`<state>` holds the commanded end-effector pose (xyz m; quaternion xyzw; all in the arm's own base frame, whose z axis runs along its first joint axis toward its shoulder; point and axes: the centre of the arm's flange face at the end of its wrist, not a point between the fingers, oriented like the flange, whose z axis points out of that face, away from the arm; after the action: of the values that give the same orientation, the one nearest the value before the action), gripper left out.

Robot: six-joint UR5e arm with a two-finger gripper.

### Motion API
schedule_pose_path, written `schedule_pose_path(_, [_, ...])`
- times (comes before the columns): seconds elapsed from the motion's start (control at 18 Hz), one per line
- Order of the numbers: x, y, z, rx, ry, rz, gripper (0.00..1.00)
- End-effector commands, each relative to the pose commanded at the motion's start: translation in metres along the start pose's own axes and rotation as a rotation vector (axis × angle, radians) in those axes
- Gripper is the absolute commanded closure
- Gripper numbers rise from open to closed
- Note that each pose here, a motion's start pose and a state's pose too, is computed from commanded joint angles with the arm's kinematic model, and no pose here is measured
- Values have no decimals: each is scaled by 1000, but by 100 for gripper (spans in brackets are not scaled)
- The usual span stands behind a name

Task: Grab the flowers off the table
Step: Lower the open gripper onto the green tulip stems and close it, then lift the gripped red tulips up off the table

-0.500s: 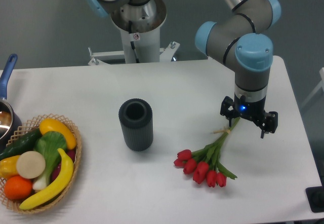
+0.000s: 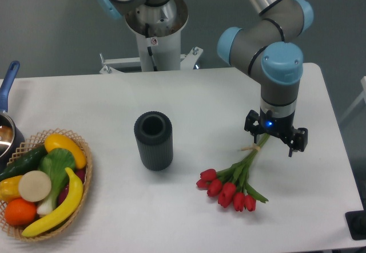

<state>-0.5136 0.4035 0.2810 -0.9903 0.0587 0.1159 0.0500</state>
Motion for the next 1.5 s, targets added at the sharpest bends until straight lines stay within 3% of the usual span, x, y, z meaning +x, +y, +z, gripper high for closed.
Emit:
schedule_pose_path(0.72, [49, -21, 79, -45, 137, 51, 0])
schedule_pose_path(1.28, [47, -15, 88, -50, 151, 118, 1])
schedule_pose_path(1.5, [52, -12, 93, -59, 166, 114, 47])
